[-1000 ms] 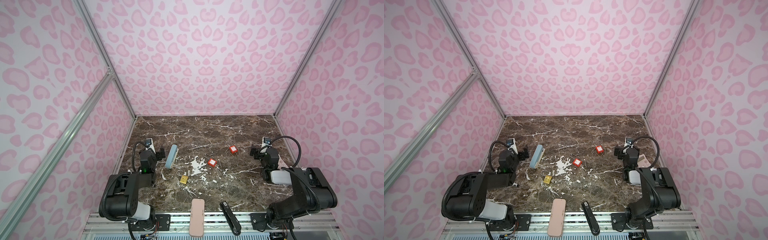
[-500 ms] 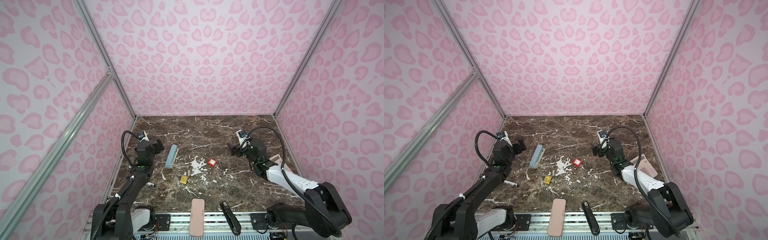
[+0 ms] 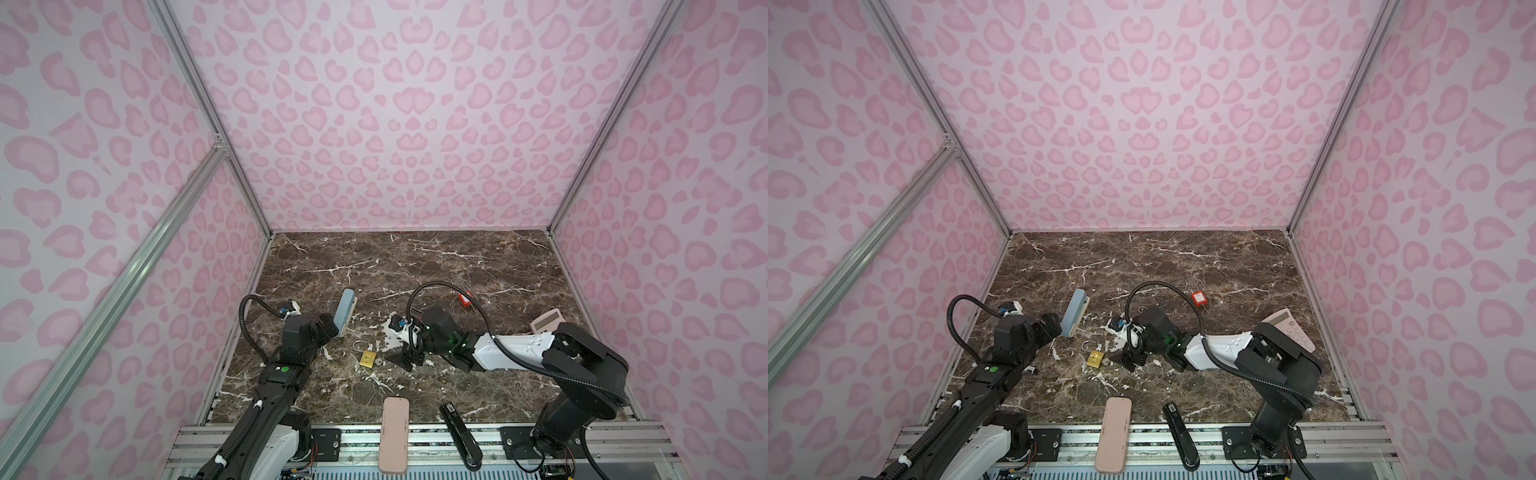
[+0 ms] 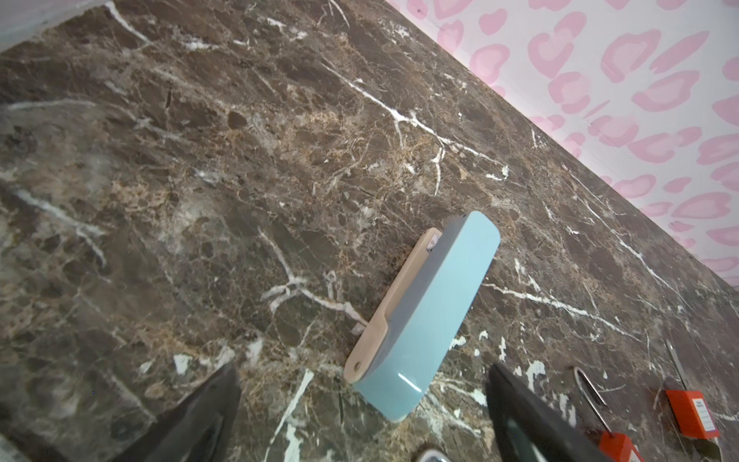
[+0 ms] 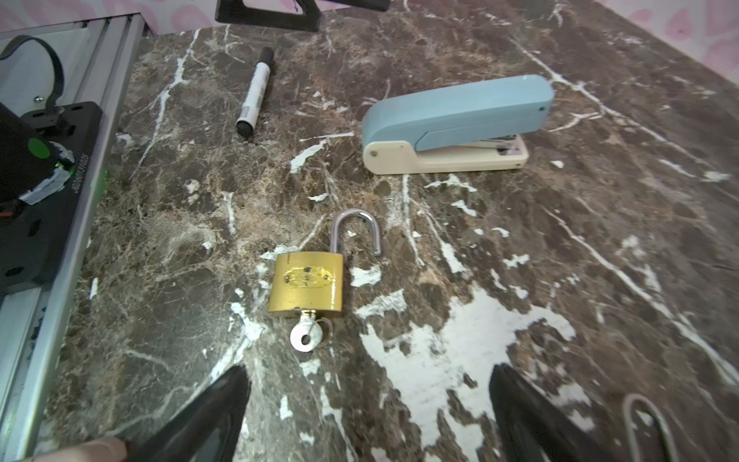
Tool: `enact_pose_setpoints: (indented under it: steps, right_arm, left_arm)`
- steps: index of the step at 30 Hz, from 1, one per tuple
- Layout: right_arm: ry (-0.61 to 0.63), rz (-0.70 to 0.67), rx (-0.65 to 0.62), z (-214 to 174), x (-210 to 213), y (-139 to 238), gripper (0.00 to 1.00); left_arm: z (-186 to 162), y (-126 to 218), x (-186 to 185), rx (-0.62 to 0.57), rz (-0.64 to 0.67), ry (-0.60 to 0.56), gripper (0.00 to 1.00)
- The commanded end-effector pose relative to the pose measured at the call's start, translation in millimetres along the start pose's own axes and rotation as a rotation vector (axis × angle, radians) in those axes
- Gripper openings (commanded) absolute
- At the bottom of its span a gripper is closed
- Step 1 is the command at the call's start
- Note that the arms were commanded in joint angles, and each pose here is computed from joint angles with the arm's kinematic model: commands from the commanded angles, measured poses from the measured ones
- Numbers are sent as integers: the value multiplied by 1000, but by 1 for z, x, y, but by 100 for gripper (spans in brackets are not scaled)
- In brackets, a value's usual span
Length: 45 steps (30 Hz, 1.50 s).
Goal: Lock with the key
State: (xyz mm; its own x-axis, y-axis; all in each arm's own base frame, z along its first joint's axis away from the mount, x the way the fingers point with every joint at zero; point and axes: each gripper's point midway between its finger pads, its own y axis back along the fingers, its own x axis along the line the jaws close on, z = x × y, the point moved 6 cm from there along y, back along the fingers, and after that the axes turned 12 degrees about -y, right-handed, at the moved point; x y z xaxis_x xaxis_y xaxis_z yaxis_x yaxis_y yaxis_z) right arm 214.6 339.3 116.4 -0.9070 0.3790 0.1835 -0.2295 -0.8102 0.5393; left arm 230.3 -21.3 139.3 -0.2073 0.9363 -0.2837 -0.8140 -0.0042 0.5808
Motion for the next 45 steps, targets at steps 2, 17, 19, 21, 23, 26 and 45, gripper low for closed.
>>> enact_pose_setpoints:
  steps: [2,17,19,21,23,26,45]
  right_arm:
    - [32,90,77,-7,17,-20,92]
    - [59,65,221,-30,23,-53,76]
    - [60,62,227,-31,23,-56,75]
    - [55,52,215,-30,22,-58,74]
    - [48,47,208,-30,21,-60,72]
    - [41,42,212,-31,20,-63,69]
    - [19,62,158,-29,22,-77,63]
  left_arm:
    - [-19,3,0,79,-40,64,97]
    - [-49,3,6,130,-71,176,97]
    - [-51,2,6,139,-71,176,97]
    - [-53,2,7,144,-66,184,97]
    - [-53,2,7,138,-63,199,97]
    - [-55,2,8,124,-63,217,97]
    - [-61,6,5,139,-86,232,97]
